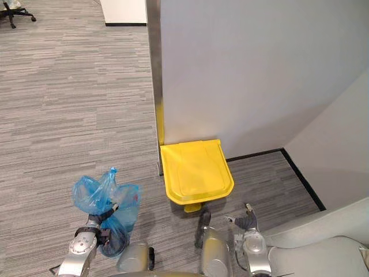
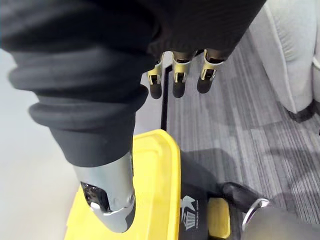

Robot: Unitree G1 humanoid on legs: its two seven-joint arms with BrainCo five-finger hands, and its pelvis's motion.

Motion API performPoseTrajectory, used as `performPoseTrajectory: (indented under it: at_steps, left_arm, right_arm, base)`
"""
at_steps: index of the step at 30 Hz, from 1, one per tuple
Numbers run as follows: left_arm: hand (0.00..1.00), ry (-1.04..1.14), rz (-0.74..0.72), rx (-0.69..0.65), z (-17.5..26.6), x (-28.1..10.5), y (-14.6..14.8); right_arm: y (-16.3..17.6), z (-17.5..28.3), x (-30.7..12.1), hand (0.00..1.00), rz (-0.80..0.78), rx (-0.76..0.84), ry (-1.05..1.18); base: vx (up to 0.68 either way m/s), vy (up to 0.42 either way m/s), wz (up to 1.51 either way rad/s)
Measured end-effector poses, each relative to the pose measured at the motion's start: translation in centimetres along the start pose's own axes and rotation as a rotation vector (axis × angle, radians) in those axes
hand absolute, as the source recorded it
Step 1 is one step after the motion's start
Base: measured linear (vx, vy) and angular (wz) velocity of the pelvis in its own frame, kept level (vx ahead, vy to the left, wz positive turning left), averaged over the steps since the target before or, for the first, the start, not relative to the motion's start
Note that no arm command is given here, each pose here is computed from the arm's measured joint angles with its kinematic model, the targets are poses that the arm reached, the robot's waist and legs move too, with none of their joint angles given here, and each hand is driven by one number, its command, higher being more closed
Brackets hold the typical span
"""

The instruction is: Gather rubbish on tea table into small bin, then transfer packed bag to large trash can.

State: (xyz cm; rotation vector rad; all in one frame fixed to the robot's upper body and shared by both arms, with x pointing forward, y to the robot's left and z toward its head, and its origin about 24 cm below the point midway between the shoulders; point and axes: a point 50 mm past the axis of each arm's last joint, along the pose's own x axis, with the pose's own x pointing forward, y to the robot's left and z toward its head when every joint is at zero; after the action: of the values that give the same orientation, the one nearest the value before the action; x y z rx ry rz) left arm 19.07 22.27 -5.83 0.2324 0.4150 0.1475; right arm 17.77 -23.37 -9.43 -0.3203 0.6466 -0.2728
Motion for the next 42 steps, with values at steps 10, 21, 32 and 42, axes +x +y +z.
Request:
performPoseTrajectory:
  at_steps: [10,21,32,42]
  left_arm:
    - [1.0,-0.002,-0.026,-0.056,0.5,0.7,-1.9]
    - [1.0,0.058,-0.013,-0.08,-0.7,0.9,-2.0]
    - [1.0,0.06,0.017,-0.063,-1.1,0.7,-1.2]
    - [1.0,-0.155,-0.048,-0.141,3.7,1.2,-3.2]
  right_arm:
    - [-2.9,-1.8,-0.3,0.0,-0.093,0.048,0.076]
    - [-0.3,-0.3,0.4,0.0,0.01,0.031,0.038]
    - [4.3,14.2,3.0,0.0,0.194,-0.077,-0.386]
    - [-1.7,29.1,3.0,0.0,0.019,-0.122,-0.733]
  base:
    - [0.23,-0.288,0.62]
    - [0.1,-0.07,0.02]
    - [-0.05,-0.062,0.07]
    - [-0.09,-0.072,0.17]
